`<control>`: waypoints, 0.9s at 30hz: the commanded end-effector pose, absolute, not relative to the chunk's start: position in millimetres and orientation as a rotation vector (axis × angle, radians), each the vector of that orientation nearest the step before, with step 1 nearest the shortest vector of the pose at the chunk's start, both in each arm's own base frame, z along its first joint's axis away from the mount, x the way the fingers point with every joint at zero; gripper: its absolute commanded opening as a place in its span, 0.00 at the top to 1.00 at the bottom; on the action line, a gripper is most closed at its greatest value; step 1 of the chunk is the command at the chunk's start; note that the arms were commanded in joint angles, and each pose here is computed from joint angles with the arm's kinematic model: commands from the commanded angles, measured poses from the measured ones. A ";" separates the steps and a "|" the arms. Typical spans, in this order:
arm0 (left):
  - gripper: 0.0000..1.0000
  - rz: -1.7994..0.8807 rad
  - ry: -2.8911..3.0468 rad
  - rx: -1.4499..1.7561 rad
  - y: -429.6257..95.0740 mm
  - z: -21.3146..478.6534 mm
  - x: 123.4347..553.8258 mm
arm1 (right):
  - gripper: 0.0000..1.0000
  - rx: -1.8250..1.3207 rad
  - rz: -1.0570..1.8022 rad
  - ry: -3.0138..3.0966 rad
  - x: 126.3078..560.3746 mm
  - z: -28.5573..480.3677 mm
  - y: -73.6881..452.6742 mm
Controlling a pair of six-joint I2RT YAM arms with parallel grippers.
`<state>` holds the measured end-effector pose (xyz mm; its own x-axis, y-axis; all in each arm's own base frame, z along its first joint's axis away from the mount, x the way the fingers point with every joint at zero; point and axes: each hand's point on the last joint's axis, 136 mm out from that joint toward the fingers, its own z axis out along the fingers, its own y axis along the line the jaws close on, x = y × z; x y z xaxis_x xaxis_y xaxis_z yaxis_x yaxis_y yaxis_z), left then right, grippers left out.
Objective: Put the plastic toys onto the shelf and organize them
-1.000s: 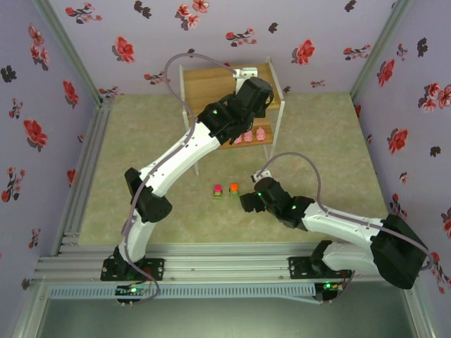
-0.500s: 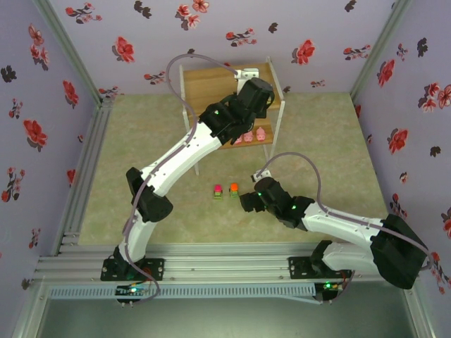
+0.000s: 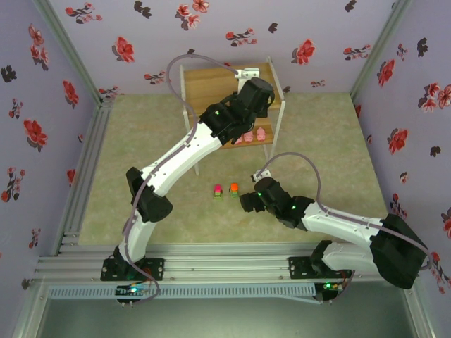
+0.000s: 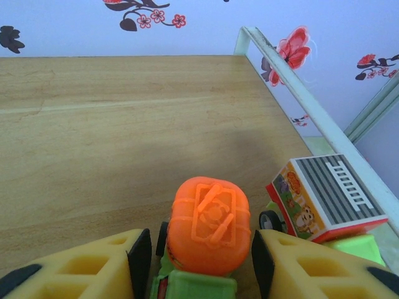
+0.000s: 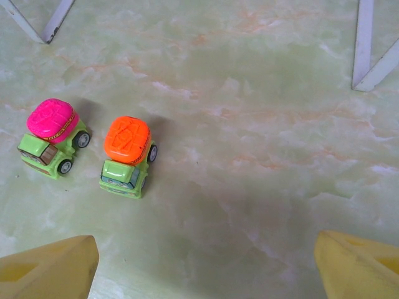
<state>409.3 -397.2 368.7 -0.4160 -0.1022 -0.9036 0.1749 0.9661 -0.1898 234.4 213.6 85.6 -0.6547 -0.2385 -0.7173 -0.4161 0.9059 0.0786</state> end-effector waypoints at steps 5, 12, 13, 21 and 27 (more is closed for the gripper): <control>0.50 -0.323 1.937 0.046 -386.9 392.5 403.9 | 0.10 -0.475 0.283 2.291 236.6 87.0 214.4; 0.53 -0.317 1.917 0.050 -383.8 401.2 400.9 | 0.10 -0.479 0.281 2.294 236.4 85.9 214.4; 0.53 -0.316 1.914 0.045 -382.9 402.5 400.9 | 0.10 -0.478 0.281 2.294 236.6 86.1 214.5; 0.52 -0.309 1.897 0.037 -378.8 409.2 398.9 | 0.10 -0.479 0.279 2.294 236.8 86.0 214.5; 0.52 -0.316 1.886 0.037 -377.6 414.2 397.2 | 0.10 -0.479 0.278 2.294 236.6 85.9 214.4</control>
<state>403.7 -388.9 387.1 -0.3853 -0.1083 -0.9164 0.1840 0.9642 -0.1912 234.2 213.4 83.3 -0.6583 -0.2430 -0.7124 -0.4157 0.9064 0.0751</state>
